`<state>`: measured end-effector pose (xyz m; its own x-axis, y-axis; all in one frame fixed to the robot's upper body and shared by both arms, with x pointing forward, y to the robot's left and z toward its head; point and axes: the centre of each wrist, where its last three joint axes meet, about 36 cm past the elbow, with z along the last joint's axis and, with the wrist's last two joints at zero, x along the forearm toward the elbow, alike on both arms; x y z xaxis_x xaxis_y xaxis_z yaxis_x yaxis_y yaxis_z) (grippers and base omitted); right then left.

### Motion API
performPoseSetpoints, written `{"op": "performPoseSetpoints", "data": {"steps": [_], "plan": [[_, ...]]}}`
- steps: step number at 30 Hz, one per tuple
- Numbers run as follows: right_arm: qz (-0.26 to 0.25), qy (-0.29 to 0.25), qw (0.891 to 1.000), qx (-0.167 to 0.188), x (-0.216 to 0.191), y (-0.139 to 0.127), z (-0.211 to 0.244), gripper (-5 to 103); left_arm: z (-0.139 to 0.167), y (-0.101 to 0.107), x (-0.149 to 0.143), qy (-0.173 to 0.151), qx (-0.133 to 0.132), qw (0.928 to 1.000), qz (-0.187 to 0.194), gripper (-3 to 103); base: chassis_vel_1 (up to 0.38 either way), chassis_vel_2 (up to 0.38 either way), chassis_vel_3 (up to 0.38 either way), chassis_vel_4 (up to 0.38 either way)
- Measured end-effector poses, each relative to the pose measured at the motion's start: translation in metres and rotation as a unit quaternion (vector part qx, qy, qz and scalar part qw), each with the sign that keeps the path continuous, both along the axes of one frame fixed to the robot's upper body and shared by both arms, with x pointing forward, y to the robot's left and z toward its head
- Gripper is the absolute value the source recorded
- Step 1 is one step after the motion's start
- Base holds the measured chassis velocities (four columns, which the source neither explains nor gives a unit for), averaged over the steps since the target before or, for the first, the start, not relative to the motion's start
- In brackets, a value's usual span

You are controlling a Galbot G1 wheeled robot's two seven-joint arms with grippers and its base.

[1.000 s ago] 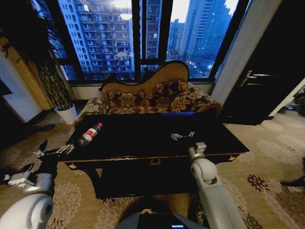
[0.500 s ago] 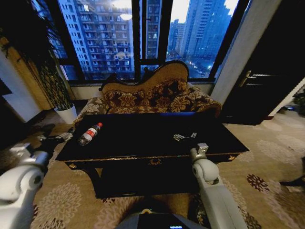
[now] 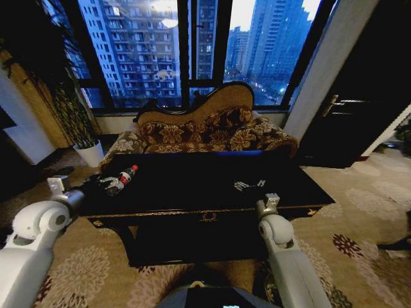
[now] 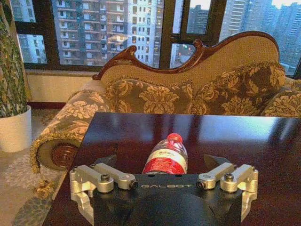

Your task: Move to the front of the table and place the trash on the table into the trash bin.

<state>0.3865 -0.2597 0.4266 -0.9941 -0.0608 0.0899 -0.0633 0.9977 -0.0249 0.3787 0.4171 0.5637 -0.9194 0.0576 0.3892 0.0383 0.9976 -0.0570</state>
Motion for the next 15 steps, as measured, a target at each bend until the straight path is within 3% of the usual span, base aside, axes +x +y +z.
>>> {"op": "performPoseSetpoints", "data": {"steps": [15], "plan": [[-0.002, 0.007, 1.0, -0.005, 0.002, 0.003, -0.011, 100, -0.018, 0.011, 0.007, 0.018, -0.011, 0.9997, 0.014, 100, 0.0, 0.0, 0.0, 0.0]]}}
